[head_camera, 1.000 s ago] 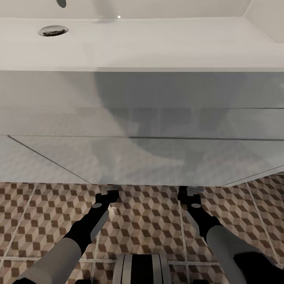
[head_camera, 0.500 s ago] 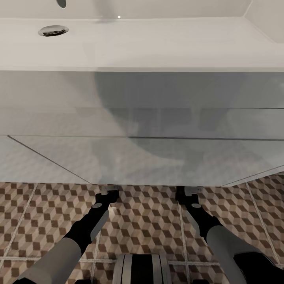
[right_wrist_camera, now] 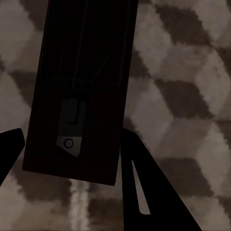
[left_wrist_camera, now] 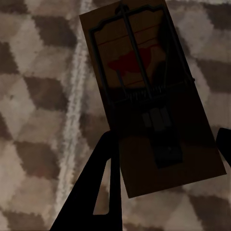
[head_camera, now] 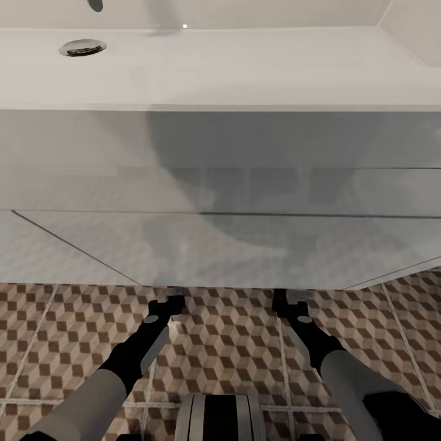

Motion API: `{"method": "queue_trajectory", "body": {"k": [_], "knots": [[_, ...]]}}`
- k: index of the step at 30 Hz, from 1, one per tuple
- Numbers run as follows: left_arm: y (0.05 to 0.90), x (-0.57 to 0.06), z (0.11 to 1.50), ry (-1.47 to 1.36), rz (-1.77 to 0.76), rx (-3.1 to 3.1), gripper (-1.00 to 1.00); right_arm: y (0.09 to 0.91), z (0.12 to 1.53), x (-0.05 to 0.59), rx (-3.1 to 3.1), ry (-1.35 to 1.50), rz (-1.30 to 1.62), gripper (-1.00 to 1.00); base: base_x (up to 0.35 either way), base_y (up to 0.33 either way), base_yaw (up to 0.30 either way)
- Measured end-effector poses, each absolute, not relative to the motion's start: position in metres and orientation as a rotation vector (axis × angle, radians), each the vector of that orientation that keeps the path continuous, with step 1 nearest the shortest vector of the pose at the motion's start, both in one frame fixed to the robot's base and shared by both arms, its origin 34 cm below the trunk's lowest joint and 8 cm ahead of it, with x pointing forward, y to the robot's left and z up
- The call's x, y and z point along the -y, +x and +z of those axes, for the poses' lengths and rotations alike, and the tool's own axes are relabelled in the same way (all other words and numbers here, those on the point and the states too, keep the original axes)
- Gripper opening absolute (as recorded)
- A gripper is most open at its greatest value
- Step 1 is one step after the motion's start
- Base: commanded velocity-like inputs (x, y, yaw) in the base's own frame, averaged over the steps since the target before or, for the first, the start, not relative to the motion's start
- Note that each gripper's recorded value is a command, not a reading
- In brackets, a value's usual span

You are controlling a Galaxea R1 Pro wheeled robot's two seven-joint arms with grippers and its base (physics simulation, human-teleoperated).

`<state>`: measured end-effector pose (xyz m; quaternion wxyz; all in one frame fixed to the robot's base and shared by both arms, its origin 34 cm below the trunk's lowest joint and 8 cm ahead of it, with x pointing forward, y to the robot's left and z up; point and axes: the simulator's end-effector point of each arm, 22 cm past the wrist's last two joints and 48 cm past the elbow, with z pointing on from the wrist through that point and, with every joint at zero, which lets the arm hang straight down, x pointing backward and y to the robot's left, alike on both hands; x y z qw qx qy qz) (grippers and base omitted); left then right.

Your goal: Take the four mousetraps from the cabinet in the bathroom and place them on the bathroom floor. Make sure all four end up on the same floor surface, and ensure that at least two of them are either under or directly next to the same bathroom sink.

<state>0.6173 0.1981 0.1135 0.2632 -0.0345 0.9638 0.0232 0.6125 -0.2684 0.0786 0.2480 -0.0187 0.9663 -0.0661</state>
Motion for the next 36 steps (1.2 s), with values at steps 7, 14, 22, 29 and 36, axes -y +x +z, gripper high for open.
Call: {"method": "queue_trajectory", "body": {"k": [7, 14, 22, 29, 36], "knots": [[0.6181, -0.1971, 0.1141, -0.09, 0.061, -2.603, -1.0, 0.6126, 0.0787, 0.2685, -2.633, -0.055, -0.183, -1.0, 0.015, 0.0, 0.0], [0.6175, -0.1983, 0.1137, -0.092, 0.064, -2.605, -1.0, 0.6127, 0.0788, 0.2688, -2.633, -0.057, -0.186, -1.0, 0.002, 0.0, 0.0], [0.6174, -0.1988, 0.1137, -0.089, 0.064, -2.604, -1.0, 0.6127, 0.079, 0.2694, -2.632, -0.057, -0.19, -1.0, 0.069, 0.0, 0.0], [0.6177, -0.1998, 0.1136, -0.094, 0.066, -2.605, -1.0, 0.6127, 0.0789, 0.2695, -2.632, -0.058, -0.191, -1.0, 0.02, 0.0, 0.0], [0.6177, -0.199, 0.1138, -0.092, 0.064, -2.604, -1.0, 0.6127, 0.079, 0.2694, -2.632, -0.059, -0.192, -1.0, 0.026, 0.0, 0.0]]}}
